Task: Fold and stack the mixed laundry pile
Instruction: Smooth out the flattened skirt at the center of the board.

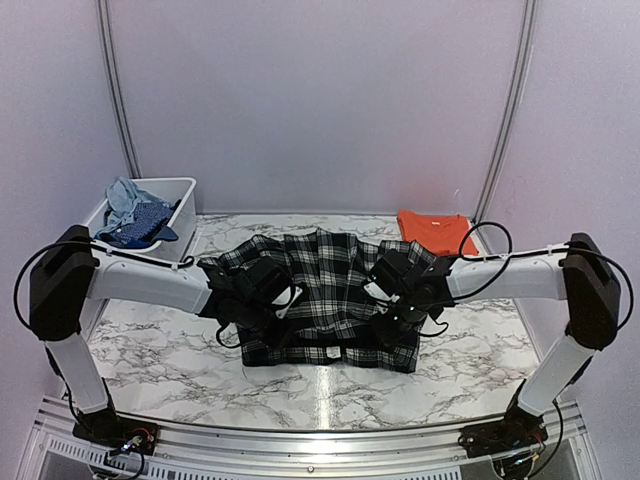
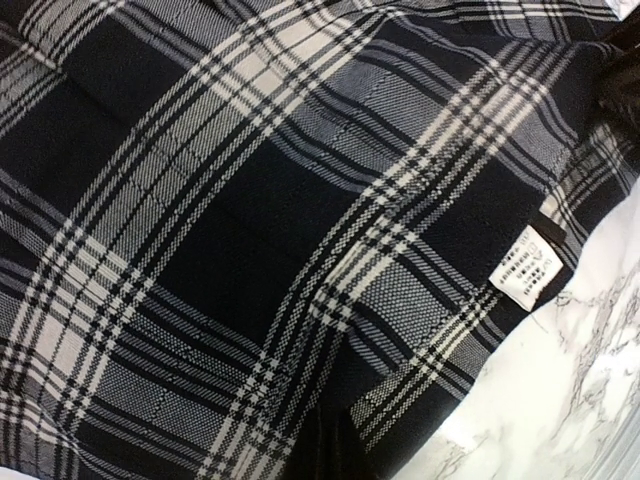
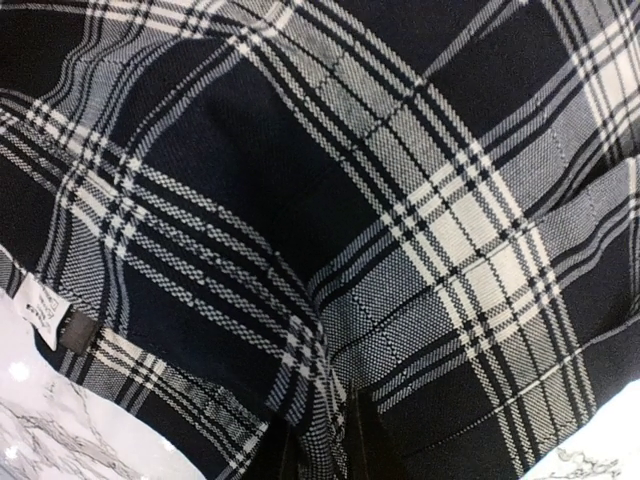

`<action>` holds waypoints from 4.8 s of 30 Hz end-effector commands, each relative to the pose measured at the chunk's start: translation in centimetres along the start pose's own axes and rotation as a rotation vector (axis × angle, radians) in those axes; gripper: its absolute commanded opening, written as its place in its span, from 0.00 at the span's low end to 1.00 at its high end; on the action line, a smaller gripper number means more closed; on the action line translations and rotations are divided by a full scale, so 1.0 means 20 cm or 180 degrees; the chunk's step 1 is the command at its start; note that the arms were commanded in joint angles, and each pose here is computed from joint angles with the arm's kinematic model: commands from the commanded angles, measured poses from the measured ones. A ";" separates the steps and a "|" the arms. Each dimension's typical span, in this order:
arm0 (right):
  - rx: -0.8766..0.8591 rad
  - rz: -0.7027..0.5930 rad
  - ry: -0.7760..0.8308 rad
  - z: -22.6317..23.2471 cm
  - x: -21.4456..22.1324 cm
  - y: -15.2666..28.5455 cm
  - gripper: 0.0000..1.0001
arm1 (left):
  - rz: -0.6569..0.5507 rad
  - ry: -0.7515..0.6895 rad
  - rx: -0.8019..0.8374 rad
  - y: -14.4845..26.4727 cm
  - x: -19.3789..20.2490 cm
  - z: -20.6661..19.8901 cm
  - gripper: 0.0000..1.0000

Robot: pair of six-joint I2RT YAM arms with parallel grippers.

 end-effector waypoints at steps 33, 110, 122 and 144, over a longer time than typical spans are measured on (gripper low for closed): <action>-0.0167 0.0143 0.0361 0.03 -0.17 0.08 0.00 | -0.0036 0.0058 -0.0027 0.15 -0.03 0.22 0.00; -0.1757 0.0134 -0.0071 0.25 -0.06 0.34 0.45 | -0.0707 0.0924 -0.0242 0.57 0.16 0.26 0.99; -0.1096 0.0818 -0.0658 0.06 0.19 -0.13 0.36 | 0.0320 0.1460 -0.0377 0.20 0.35 0.36 0.99; -0.1754 -0.0371 -0.0098 0.29 -0.22 0.48 0.38 | -0.0175 0.0561 -0.0598 0.46 0.01 0.44 0.99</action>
Point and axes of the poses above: each gripper's point midway between its finger pads, its own y axis back along the fingers, its own z axis along the line the jaws close on, x = y × z, the point moved 9 cm from there along y, back along the fingers, and after that the axes turned 13 degrees about -y, right-handed, at the moved point
